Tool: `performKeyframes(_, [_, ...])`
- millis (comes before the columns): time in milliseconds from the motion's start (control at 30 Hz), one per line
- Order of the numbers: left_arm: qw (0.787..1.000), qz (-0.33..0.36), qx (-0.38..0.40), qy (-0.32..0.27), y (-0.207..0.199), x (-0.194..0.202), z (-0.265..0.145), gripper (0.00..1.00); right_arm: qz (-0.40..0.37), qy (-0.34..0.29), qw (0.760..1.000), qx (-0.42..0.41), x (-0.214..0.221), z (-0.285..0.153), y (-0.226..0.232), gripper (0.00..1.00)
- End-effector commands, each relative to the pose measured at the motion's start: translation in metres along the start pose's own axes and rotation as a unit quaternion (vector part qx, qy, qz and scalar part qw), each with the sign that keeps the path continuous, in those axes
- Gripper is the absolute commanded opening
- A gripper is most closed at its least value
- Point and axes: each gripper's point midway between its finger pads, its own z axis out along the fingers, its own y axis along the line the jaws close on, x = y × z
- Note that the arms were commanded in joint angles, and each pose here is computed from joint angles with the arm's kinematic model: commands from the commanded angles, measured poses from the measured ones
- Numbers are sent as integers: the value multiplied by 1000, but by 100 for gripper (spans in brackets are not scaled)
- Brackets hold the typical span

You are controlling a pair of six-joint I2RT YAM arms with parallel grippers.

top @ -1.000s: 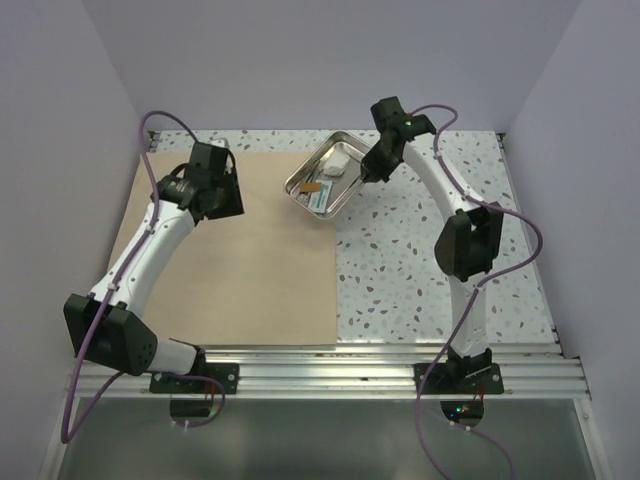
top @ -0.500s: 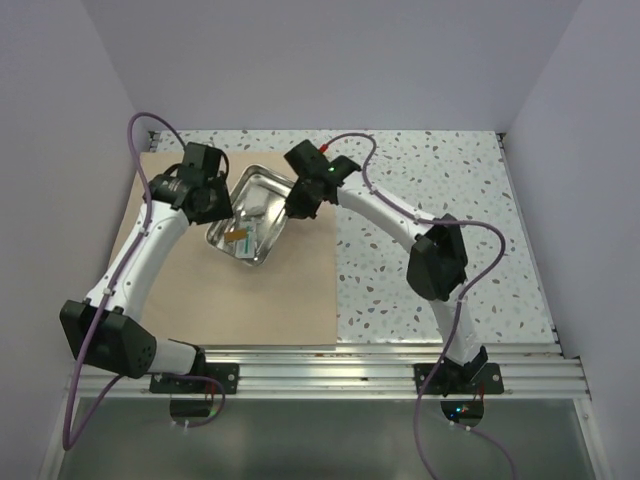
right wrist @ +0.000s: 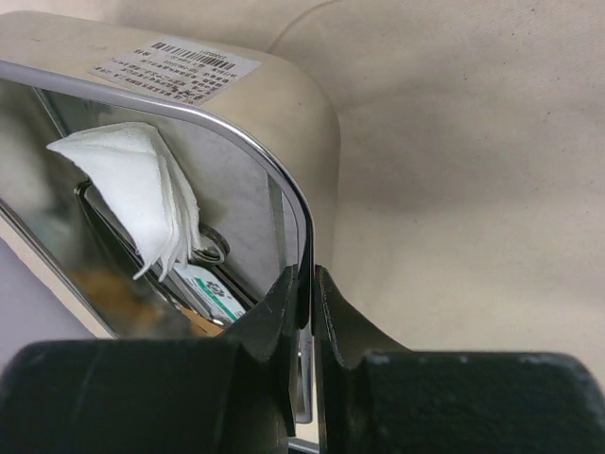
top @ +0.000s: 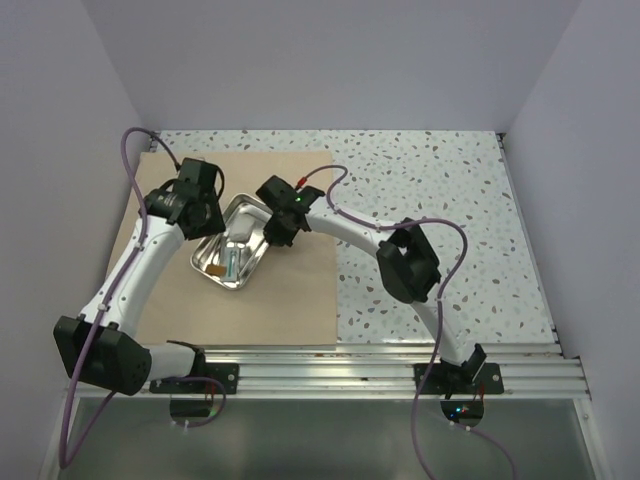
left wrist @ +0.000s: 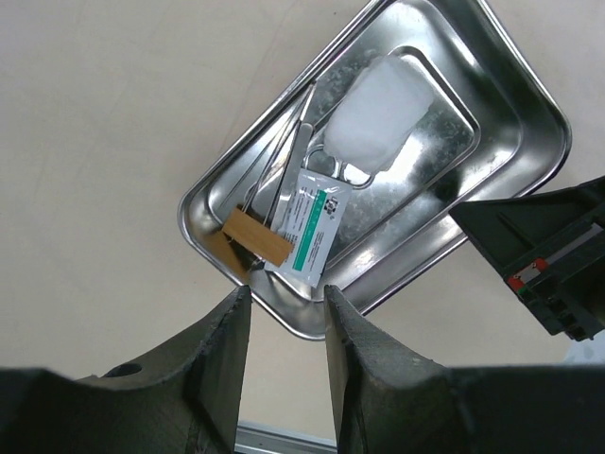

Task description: Prepare the surgical pack

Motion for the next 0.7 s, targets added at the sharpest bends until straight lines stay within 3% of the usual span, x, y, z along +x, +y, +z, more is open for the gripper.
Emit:
performKeyframes(0, [1000, -19, -13, -16, 6, -5, 3, 41, 44, -23, 997, -61, -10, -11, 38, 0])
performKeyframes(100, [1000, -18, -7, -10, 3, -3, 6, 41, 47, -11, 997, -59, -2, -7, 38, 0])
performKeyframes(233, [1000, -17, -7, -5, 3, -1, 9, 41, 30, 2, 998, -57, 3, -13, 37, 34])
performKeyframes(333, [1000, -15, -11, -6, 3, -1, 11, 41, -10, 15, 998, -62, 6, -20, 36, 51])
performKeyframes(400, [1000, -14, -15, -6, 4, -2, 12, 41, -61, 12, 995, -73, 3, -32, 38, 56])
performKeyframes(500, [1000, -17, -24, -8, 7, -6, 11, 42, -161, -19, 983, -82, -23, -50, 34, 67])
performKeyframes(567, [999, -19, -28, -13, 9, -10, 8, 42, -233, -66, 969, -47, -62, -59, 19, 76])
performKeyframes(667, [999, -20, -26, -12, 8, -12, 6, 43, -299, -86, 950, -11, -109, -58, -4, 83])
